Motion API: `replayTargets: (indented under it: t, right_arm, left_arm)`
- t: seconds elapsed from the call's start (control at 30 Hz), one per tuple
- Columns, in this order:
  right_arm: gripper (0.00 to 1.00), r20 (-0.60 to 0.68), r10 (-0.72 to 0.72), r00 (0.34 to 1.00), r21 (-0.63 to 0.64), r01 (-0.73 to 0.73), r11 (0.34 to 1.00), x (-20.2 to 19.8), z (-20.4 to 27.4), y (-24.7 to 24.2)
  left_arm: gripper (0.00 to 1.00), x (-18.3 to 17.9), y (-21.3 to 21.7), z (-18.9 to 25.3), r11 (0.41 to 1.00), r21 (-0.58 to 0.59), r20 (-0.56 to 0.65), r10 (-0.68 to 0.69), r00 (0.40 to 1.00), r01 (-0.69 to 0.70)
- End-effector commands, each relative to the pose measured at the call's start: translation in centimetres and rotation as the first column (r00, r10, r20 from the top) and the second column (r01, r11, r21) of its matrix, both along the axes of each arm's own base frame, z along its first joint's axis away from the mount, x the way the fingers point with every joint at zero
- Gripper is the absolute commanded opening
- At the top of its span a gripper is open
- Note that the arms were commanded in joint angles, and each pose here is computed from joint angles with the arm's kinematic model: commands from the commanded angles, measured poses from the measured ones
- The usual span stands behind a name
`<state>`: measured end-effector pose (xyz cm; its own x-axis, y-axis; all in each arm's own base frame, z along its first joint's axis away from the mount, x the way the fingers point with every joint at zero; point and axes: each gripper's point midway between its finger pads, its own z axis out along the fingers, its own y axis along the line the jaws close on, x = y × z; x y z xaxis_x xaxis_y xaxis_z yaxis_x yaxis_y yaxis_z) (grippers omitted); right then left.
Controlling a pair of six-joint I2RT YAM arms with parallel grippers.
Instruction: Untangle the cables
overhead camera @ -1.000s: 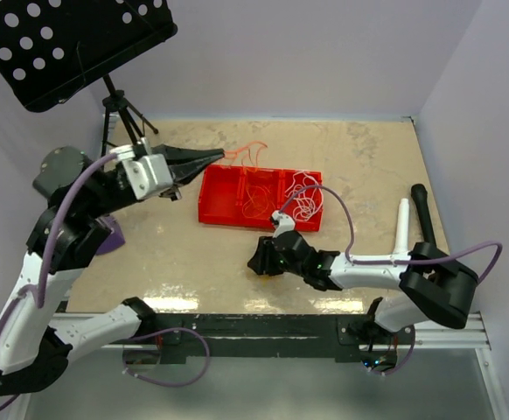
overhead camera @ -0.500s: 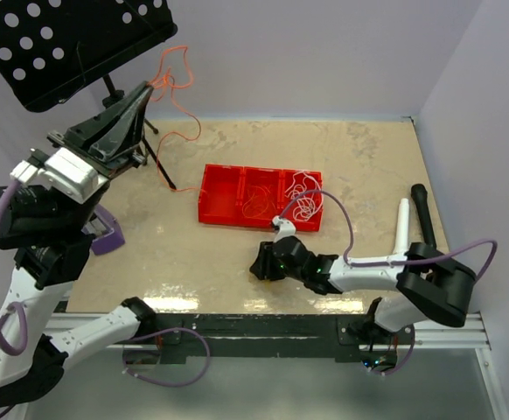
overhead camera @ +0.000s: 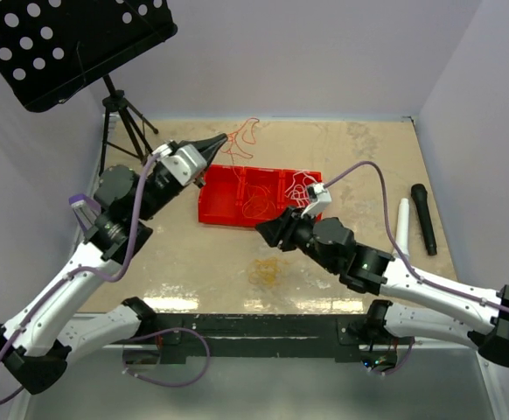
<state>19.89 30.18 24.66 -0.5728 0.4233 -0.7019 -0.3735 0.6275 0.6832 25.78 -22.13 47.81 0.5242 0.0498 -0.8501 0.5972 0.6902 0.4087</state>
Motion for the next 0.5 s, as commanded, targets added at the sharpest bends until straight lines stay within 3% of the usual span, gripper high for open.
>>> replayTargets:
  t: [0.0,0.47]
  right_arm:
    - [0.44,-0.032,-0.123,0.992,-0.037,0.122,0.992,0.4,-0.6,-3.1]
    - [0.36,-0.064,-0.362,0.93,0.079,0.367,0.927,0.2,0.6,-10.7]
  left_arm:
    - [0.0,0.6,-1.5,0.2,0.996,-0.065,-0.002,-0.06,0.998,0.06]
    - [0.0,7.7,-7.0,-8.9,0.994,0.086,-0.107,-0.057,0.993,0.067]
